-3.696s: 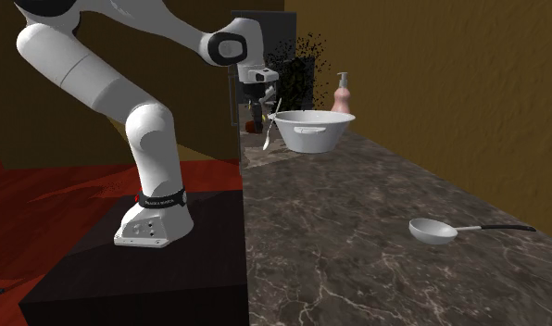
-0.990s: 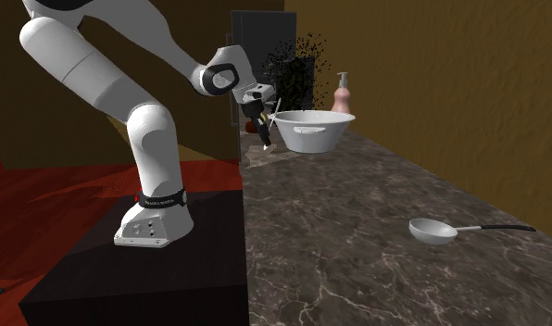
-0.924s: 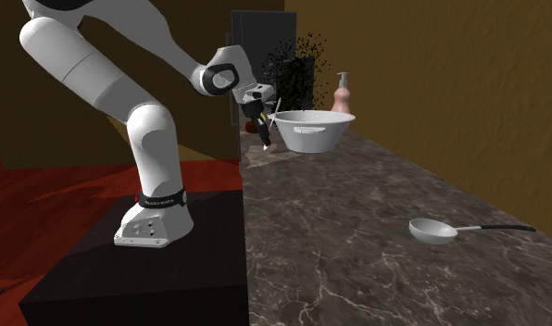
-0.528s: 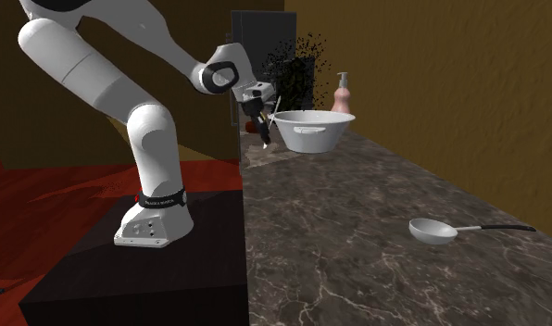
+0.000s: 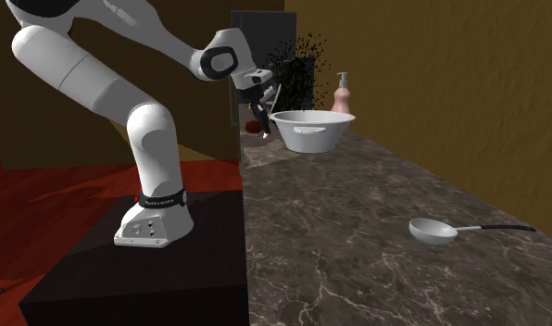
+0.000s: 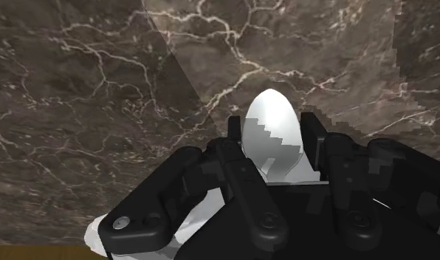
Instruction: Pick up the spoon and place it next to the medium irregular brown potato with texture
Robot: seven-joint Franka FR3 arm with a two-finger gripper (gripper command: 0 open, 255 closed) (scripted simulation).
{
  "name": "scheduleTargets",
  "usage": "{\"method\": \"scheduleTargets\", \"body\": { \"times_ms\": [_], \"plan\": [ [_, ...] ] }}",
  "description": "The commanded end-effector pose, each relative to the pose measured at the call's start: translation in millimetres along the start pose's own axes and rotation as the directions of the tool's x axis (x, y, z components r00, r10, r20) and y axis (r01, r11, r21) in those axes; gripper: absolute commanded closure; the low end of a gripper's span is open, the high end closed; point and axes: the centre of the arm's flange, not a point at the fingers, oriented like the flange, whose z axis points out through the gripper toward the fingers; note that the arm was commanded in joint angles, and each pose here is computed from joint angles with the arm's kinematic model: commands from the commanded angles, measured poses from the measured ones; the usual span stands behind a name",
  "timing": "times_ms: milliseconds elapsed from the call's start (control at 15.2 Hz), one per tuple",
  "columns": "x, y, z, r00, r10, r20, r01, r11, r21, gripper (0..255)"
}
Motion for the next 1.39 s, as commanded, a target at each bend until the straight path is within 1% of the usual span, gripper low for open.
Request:
{"method": "scheduleTargets", "body": {
  "times_ms": [0,1320],
  "plan": [
    [3.9,0.3,-10.3,1.000,0.000,0.001,0.000,1.000,0.000,255],
    [41.0,-4.2,-109.1,1.000,0.000,0.001,0.000,1.000,0.000,255]
  ]
}}
